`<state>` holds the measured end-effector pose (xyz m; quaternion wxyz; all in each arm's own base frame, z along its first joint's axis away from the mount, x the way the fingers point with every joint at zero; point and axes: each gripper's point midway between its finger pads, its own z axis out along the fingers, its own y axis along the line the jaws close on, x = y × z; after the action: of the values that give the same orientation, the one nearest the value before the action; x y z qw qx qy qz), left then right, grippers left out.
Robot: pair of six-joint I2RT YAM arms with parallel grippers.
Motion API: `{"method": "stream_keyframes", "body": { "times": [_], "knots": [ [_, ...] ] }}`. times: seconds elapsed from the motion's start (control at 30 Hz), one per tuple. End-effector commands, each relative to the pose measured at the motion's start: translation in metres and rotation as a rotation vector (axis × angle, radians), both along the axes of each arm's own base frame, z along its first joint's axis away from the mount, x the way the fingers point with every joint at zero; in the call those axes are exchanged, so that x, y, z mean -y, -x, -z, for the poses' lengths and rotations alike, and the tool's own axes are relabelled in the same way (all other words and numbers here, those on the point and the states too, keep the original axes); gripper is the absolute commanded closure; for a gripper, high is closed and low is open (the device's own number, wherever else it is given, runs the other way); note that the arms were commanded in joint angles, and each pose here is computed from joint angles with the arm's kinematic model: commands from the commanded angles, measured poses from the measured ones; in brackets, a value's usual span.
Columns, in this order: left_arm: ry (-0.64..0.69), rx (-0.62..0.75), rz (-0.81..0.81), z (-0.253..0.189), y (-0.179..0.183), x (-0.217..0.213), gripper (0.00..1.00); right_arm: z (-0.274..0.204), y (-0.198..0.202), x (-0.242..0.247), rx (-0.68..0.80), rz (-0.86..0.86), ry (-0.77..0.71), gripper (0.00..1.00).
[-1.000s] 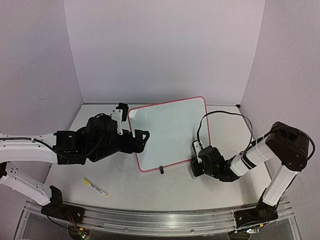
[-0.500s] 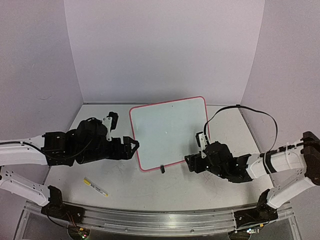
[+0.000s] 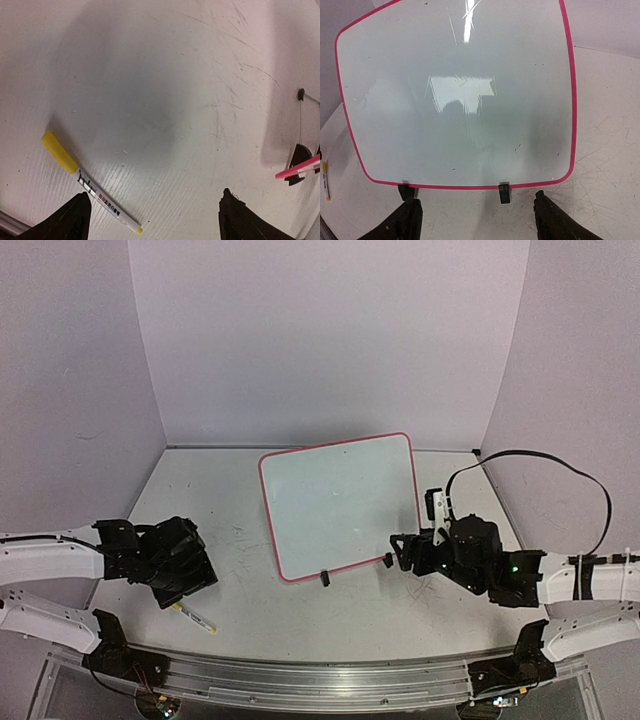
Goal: Write a sentence on the whiteboard
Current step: Pick up the whiteboard marker from the center of the board.
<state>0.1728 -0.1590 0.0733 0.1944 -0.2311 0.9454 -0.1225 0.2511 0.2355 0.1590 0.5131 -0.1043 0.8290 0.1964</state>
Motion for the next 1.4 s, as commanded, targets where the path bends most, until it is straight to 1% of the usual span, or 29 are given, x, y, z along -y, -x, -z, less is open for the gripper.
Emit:
{"method": "stream_keyframes", "body": {
  "times": [0.0, 0.07, 0.13, 0.23, 0.37, 0.47, 0.63, 0.8, 0.87, 0.93, 1.0, 1.03, 1.1, 1.23, 1.3, 1.37],
  "knots": [
    [-0.058, -0.045, -0.234, -0.001, 0.008, -0.031, 0.10, -0.020, 0.000, 0.007, 0.050, 0.020, -0.014, 0.23],
    [-0.128, -0.095, -0.302, 0.006, 0.015, -0.044, 0.10, -0.023, 0.002, 0.009, 0.056, 0.019, -0.027, 0.23],
    [-0.194, -0.166, -0.351, 0.019, 0.025, -0.050, 0.13, -0.028, 0.003, 0.011, 0.061, 0.021, -0.041, 0.23],
    [-0.229, -0.215, -0.402, 0.029, 0.030, -0.052, 0.16, -0.035, 0.006, 0.016, 0.073, 0.025, -0.060, 0.23],
    [-0.247, -0.180, -0.468, 0.031, 0.026, -0.060, 0.25, -0.048, 0.010, 0.023, 0.091, 0.028, -0.089, 0.23],
    [-0.246, -0.175, -0.523, 0.036, 0.028, -0.066, 0.35, -0.056, 0.013, 0.028, 0.102, 0.032, -0.104, 0.23],
    [-0.287, -0.151, -0.522, 0.041, 0.021, -0.067, 0.38, -0.063, 0.015, 0.031, 0.111, 0.035, -0.133, 0.23],
    [-0.310, -0.158, -0.513, 0.054, 0.020, -0.067, 0.45, -0.064, 0.016, 0.028, 0.094, 0.022, -0.147, 0.23],
    [-0.302, -0.161, -0.507, 0.060, 0.019, -0.065, 0.50, -0.066, 0.017, 0.028, 0.094, 0.022, -0.150, 0.23],
    [-0.295, -0.161, -0.501, 0.063, 0.017, -0.062, 0.60, -0.071, 0.016, 0.030, 0.102, 0.032, -0.148, 0.23],
    [-0.308, -0.164, -0.489, 0.065, 0.017, -0.062, 0.72, -0.078, 0.015, 0.030, 0.120, 0.029, -0.140, 0.22],
    [-0.319, -0.166, -0.483, 0.066, 0.017, -0.063, 0.75, -0.081, 0.015, 0.030, 0.130, 0.025, -0.133, 0.21],
    [-0.338, -0.178, -0.479, 0.070, 0.020, -0.065, 0.75, -0.087, 0.013, 0.030, 0.156, 0.018, -0.099, 0.18],
    [-0.360, -0.209, -0.476, 0.077, 0.025, -0.067, 0.69, -0.102, 0.008, 0.034, 0.215, 0.028, -0.011, 0.09],
    [-0.370, -0.215, -0.471, 0.079, 0.026, -0.067, 0.69, -0.114, 0.006, 0.038, 0.249, 0.045, 0.017, 0.03],
    [-0.377, -0.221, -0.468, 0.081, 0.027, -0.068, 0.72, -0.124, 0.003, 0.044, 0.282, 0.078, 0.041, 0.02]
  ]
}}
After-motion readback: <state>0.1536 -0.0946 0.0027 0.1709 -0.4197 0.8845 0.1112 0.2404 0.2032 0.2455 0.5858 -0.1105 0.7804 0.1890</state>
